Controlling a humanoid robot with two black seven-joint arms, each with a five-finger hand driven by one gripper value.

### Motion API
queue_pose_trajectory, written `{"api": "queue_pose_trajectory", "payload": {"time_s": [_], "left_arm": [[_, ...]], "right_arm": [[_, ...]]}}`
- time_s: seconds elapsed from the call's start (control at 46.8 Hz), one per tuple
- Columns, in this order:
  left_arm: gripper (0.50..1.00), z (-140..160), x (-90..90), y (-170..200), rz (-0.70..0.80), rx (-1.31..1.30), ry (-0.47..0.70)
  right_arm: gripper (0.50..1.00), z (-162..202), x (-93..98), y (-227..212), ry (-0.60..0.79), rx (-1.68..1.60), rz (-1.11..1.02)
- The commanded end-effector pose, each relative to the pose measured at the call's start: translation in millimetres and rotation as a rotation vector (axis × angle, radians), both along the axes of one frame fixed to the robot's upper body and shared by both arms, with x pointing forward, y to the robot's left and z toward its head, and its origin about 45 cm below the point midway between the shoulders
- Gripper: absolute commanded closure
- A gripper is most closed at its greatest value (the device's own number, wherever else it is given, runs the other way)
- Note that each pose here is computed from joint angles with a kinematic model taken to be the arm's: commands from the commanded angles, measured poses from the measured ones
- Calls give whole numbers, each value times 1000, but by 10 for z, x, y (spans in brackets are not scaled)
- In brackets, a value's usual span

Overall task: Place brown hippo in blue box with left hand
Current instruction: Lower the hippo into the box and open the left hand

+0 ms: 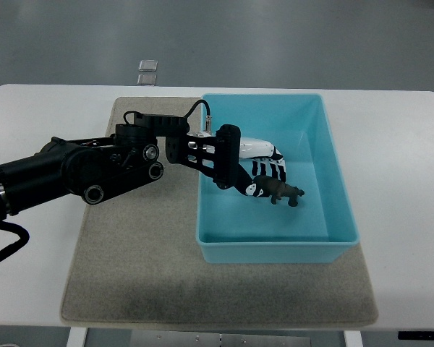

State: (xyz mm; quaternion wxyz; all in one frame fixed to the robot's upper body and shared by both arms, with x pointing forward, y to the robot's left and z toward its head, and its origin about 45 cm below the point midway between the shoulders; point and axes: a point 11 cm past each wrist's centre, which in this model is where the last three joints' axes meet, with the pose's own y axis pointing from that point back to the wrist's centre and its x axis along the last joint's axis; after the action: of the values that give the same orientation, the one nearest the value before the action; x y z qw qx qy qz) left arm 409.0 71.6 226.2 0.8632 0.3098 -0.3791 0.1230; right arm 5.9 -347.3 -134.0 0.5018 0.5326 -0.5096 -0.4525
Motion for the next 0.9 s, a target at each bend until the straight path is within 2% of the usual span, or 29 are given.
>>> {"api": "queue_pose_trajectory", "payload": {"time_s": [0.0,0.107,0.235,0.385,0.534,0.577,0.662,0.833,0.876], "left_arm": [[1000,-10,3,4,3,2,1],[990,-15,2,12,3,1,2],[896,-17,1,13,5,-1,4],[729,-16,1,13,6,-3,6],[617,-14,-5,7,7,-13,15],[609,-13,-5,7,8,-15,17],[540,-11,-8,3,11,-22,21],[531,35,17,10,27,-49,29],[517,50,23,14,37,-66,42]], "right_arm": [[564,0,0,1,0,1,0],[564,0,1,0,0,-1,0],[564,0,0,1,0,1,0],[564,0,0,1,0,1,0],[564,0,0,1,0,1,0],[564,0,0,1,0,1,0],[564,0,-9,-1,1,-1,0],[564,0,0,1,0,1,0],[564,0,-9,1,2,1,0]]}}
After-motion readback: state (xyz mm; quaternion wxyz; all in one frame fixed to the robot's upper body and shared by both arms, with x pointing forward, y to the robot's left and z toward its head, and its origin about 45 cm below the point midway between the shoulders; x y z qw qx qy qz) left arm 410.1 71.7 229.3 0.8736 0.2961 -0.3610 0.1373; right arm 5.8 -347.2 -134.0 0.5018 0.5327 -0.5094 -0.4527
